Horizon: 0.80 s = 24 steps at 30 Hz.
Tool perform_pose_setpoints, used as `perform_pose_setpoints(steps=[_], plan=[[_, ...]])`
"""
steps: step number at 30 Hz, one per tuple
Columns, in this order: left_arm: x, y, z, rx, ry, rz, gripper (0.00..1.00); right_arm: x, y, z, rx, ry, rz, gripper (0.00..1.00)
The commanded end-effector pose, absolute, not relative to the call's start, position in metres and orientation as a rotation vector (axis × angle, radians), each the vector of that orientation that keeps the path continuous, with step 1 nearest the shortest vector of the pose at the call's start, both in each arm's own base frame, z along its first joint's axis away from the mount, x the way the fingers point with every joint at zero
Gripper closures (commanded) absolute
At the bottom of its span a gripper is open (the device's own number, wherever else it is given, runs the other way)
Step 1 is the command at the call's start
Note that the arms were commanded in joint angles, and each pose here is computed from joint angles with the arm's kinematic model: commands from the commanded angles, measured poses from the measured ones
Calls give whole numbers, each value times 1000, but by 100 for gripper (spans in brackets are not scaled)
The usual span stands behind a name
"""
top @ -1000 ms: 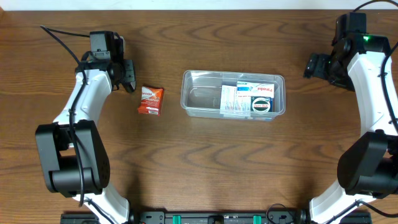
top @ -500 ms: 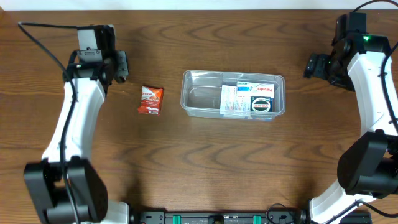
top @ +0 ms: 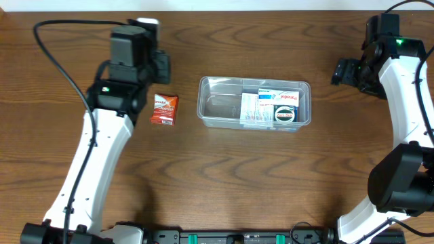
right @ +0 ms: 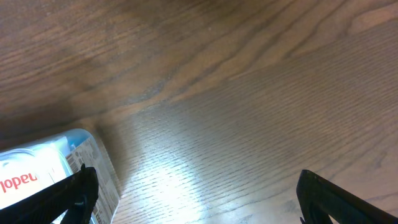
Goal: Pack container
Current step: 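Lift the dark bottle and carry it right over the container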
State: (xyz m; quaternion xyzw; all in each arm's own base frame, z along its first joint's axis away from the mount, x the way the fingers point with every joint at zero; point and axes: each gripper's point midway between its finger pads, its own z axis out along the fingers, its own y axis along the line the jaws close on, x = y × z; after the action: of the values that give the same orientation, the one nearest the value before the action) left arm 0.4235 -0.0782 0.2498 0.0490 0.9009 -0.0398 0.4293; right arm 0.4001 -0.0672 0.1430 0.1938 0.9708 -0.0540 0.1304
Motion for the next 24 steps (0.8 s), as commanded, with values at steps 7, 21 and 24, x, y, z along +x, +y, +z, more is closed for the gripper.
perform_pose_setpoints(steps=[7,21,24], plan=[[403,-146,264,243,2222,-213,73,402,-71,147,551,2809,-172,1],[393,-207,223,324,2312,-271,74,402,-71,147,551,2809,-172,1],[400,-204,210,289,2337,-235,75,402,-71,147,551,2809,-172,1]])
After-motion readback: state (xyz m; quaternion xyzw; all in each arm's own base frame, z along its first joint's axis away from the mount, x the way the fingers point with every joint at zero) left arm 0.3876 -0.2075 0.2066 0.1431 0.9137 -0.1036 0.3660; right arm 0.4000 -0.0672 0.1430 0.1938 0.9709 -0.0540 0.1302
